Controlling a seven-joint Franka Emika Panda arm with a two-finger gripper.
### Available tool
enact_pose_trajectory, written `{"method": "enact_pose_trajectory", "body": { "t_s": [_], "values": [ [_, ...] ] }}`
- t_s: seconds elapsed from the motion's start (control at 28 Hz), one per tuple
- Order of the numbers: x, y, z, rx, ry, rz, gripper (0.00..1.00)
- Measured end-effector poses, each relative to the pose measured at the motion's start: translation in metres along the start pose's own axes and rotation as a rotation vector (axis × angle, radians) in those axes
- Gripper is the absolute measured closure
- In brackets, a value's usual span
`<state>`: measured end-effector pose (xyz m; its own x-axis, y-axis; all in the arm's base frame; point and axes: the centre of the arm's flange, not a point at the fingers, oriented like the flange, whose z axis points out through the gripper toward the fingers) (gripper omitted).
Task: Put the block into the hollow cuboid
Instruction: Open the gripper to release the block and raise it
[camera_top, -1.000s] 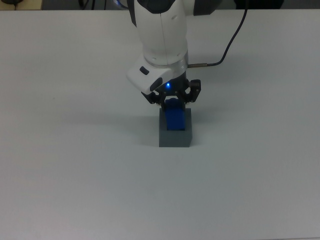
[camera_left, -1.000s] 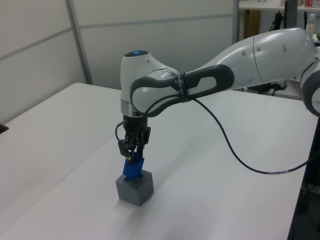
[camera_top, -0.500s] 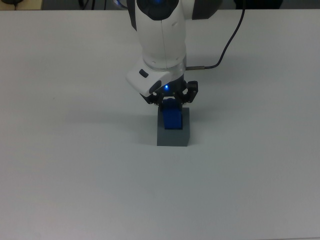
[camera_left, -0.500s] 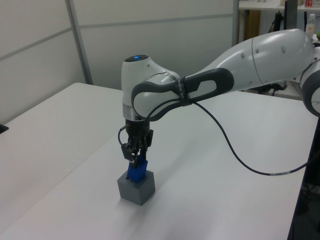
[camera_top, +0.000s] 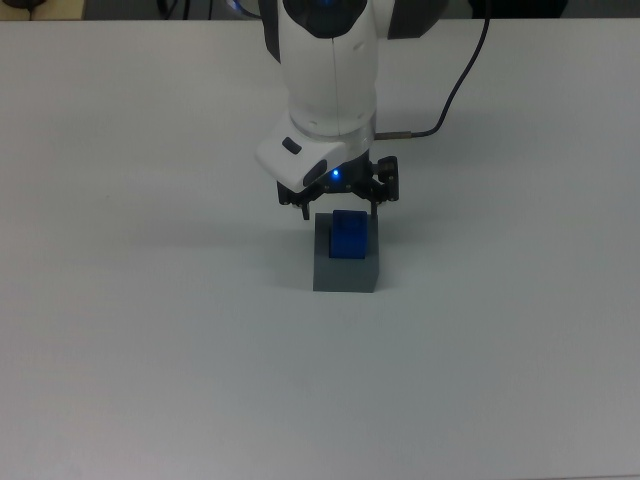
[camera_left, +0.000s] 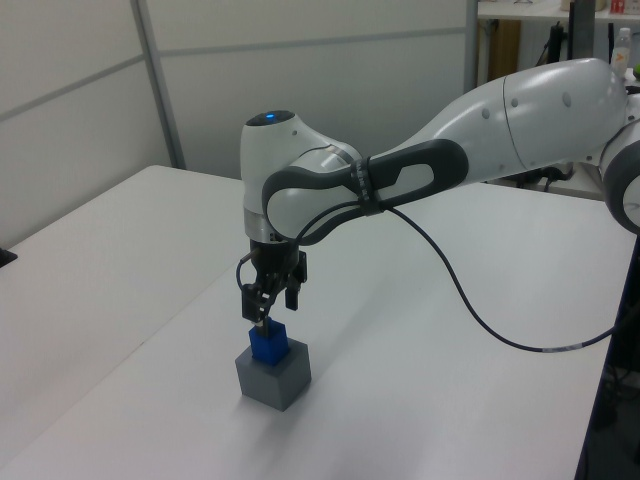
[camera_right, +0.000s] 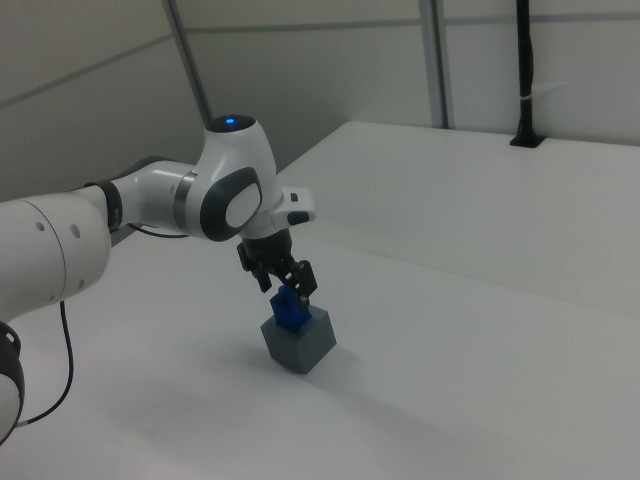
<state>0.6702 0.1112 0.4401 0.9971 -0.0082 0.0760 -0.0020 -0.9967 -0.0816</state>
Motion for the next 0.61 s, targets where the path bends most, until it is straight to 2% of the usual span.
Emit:
{"method": "enact_pose_trajectory", "body": {
  "t_s": [0.04,0.32,0.61],
  "values": [
    [0.001,0.000,-0.003,0.000,0.007,0.000,0.00],
    [0.004,0.022,-0.027,-0.020,0.024,0.025,0.00],
    [-0.012,0.086,-0.075,-0.071,-0.031,-0.056,0.00]
  ]
}}
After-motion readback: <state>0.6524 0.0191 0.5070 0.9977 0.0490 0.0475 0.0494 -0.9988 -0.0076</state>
